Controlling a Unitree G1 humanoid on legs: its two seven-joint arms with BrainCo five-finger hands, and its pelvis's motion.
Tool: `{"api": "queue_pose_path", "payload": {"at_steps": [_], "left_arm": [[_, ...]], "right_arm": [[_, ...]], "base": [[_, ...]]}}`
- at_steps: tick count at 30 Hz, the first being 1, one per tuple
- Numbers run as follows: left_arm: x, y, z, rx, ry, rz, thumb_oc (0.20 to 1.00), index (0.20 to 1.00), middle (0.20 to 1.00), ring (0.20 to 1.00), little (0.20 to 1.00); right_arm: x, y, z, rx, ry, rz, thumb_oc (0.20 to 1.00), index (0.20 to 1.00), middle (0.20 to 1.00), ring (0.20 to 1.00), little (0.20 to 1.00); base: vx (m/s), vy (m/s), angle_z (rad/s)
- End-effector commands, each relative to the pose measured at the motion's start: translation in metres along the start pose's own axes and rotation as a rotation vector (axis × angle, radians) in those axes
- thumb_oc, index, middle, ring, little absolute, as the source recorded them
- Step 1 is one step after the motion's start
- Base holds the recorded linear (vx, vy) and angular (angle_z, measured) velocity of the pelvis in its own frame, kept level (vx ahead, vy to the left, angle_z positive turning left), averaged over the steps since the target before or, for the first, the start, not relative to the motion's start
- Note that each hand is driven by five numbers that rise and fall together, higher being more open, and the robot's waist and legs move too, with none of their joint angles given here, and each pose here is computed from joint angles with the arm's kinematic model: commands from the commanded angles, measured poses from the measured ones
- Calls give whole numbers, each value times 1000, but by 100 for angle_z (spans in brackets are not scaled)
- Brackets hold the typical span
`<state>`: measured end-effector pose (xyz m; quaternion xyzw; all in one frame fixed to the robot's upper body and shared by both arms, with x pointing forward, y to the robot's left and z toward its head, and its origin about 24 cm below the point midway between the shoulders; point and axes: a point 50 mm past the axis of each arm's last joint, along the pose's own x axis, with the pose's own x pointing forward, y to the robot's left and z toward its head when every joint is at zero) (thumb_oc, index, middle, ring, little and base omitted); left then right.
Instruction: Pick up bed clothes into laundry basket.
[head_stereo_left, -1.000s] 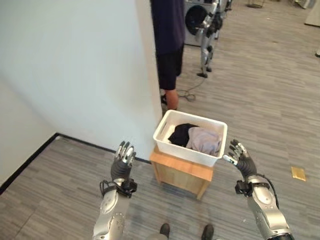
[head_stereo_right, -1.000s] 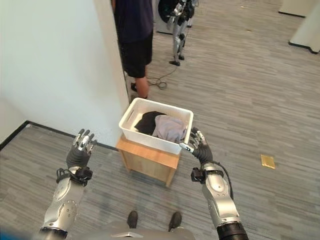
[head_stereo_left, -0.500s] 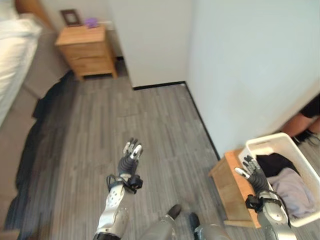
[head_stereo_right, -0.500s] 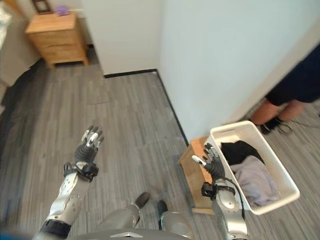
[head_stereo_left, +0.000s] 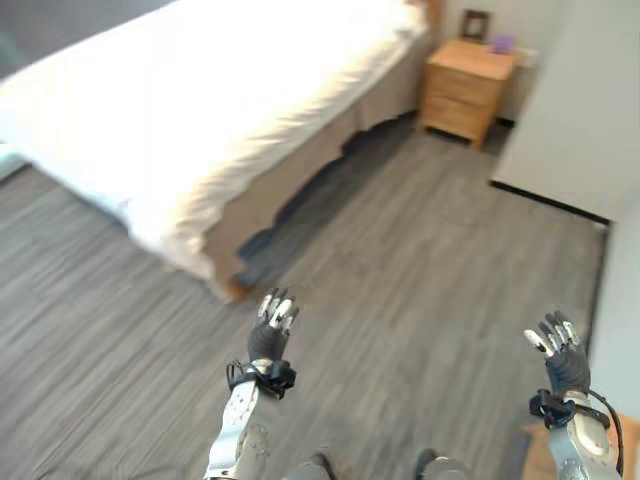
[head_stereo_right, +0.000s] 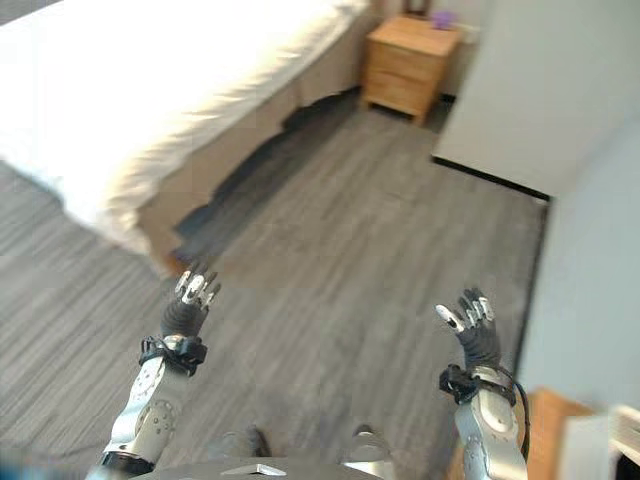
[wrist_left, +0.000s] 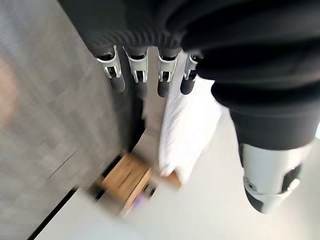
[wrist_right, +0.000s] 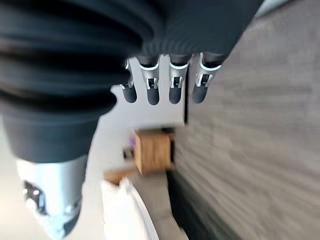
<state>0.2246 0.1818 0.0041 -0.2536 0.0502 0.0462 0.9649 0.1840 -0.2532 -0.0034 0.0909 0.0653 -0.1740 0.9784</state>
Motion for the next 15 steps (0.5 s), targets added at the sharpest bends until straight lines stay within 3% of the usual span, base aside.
{"api": "queue_pose_path", "payload": {"at_steps": [1, 4, 7, 12, 15], "left_arm": [[0, 3, 30, 76, -108, -37, 1000, 1000, 1000, 1000, 1000], [-14, 28, 36, 224, -123, 45, 1000, 1000, 1000, 1000, 1000], [-19, 38, 37, 250, -123, 89, 1000, 1000, 1000, 1000, 1000], [-28, 46, 22, 82, -113, 204, 1000, 1000, 1000, 1000, 1000], [-30, 42, 16, 82, -93, 223, 1000, 1000, 1000, 1000, 1000]], "right_arm": [[8, 20, 14, 58, -85, 82, 1000, 1000, 1000, 1000, 1000], [9, 33, 13, 43, -73, 171, 1000, 1000, 1000, 1000, 1000], [10, 37, 9, 46, -53, 190, 1000, 1000, 1000, 1000, 1000], [14, 41, 17, -11, -75, 248, 1000, 1000, 1000, 1000, 1000], [17, 44, 15, 4, -63, 244, 1000, 1000, 1000, 1000, 1000]], "base": [[-82, 88, 132], [10, 29, 114], [27, -59, 38], [31, -98, 20], [25, -99, 4]]}}
